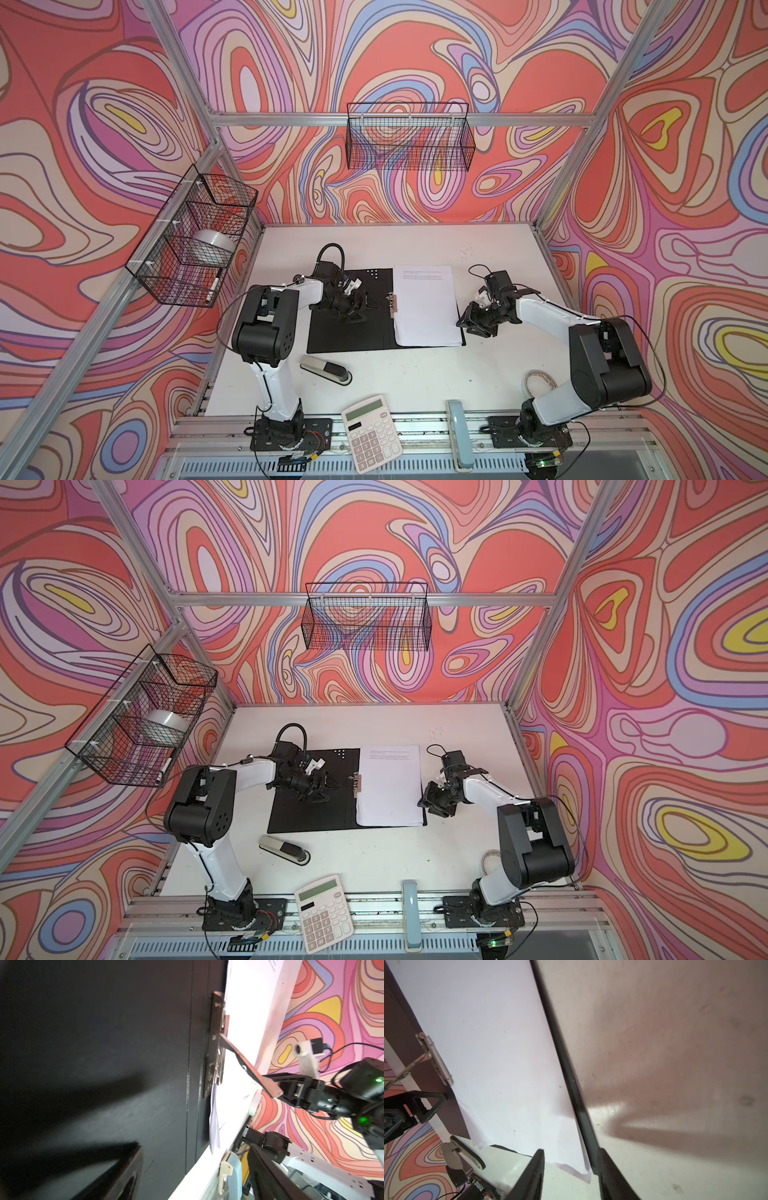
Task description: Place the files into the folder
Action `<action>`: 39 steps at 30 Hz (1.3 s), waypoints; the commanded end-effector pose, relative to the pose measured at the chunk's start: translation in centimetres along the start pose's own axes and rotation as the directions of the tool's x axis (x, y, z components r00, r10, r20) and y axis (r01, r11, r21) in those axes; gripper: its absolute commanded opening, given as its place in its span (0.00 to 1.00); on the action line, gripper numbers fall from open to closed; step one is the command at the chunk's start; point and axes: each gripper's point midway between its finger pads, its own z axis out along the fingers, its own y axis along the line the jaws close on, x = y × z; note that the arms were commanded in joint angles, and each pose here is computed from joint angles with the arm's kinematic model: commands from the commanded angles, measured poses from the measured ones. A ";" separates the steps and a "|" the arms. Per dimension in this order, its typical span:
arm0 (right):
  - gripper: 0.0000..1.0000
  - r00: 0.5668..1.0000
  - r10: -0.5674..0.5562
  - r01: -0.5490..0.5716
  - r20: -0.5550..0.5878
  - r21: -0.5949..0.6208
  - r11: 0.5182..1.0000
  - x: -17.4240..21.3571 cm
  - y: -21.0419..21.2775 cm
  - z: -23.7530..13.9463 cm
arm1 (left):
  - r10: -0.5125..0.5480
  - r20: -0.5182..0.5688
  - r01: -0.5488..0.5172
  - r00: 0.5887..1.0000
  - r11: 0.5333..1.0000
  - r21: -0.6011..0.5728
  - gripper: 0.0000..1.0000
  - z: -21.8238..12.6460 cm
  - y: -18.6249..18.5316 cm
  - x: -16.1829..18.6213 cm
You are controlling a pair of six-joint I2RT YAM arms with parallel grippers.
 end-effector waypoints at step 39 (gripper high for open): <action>0.48 0.950 -0.228 0.250 0.212 -0.083 0.965 -20.1 5.7 5.5 | 0.040 0.270 0.086 0.962 0.896 -0.436 0.82 -12.0 8.9 -7.5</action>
